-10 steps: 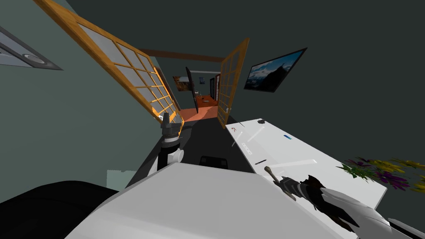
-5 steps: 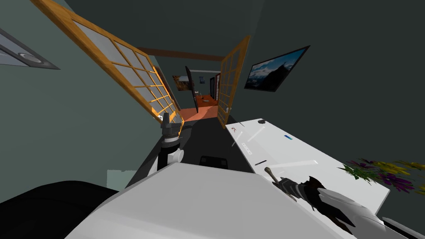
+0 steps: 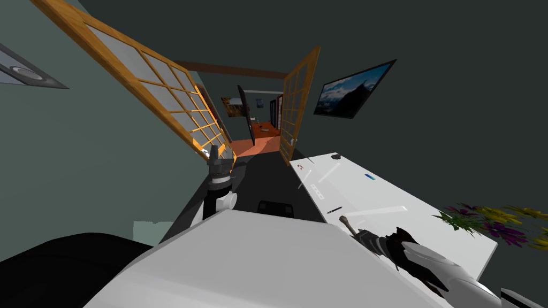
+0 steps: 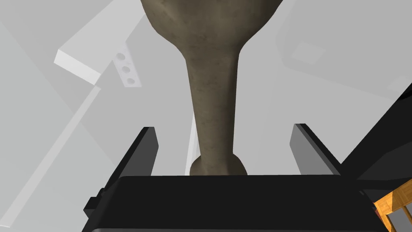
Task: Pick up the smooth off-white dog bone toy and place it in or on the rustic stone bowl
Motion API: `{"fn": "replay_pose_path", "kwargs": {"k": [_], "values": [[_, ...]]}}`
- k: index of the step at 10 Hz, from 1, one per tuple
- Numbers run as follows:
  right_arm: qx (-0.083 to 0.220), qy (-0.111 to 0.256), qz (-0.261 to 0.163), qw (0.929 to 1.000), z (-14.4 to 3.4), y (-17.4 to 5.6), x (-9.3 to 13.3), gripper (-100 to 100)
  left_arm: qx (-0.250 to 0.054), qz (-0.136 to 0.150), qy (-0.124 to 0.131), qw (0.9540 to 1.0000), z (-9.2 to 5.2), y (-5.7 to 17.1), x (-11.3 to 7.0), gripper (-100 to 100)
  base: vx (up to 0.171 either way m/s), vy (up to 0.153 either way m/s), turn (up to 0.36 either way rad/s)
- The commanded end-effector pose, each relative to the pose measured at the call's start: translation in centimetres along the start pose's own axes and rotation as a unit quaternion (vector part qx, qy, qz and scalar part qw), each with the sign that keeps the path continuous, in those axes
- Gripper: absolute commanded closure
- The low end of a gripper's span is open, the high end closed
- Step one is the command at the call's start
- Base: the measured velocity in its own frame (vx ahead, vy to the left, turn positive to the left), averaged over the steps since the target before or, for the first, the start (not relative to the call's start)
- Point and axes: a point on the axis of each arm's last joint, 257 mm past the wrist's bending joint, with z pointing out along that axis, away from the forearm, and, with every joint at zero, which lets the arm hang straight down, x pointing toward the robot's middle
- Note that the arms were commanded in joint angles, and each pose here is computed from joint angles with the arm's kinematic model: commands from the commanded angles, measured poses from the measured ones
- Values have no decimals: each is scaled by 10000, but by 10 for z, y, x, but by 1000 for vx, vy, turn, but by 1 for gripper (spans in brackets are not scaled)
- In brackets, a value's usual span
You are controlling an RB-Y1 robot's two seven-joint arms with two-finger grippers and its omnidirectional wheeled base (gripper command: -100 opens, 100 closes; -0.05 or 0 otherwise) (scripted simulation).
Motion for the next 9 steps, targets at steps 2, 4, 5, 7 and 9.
{"fn": "replay_pose_path", "kwargs": {"k": [2, 4, 5, 7, 9], "values": [[-24, -14, 1, 10000, 4, 9, -3, -100, 0, 0, 0, 10000, 0, 0, 0, 0, 10, -21, -12], [-25, -15, -16, 10000, 7, 13, -4, -100, 0, 0, 0, 10000, 0, 0, 0, 0, 9, -24, -13], [-30, 26, -73, 10000, 7, 14, -2, -100, 0, 0, 0, 10000, 0, 0, 0, 0, 13, -20, -7], [-17, 18, -94, 10000, 9, 17, -4, -100, 0, 0, 0, 10000, 0, 0, 0, 0, 14, -23, -12], [7, 5, -119, 9999, 10, 20, -6, -100, 0, 0, 0, 10000, 0, 0, 0, 0, 14, -20, -11]]}}
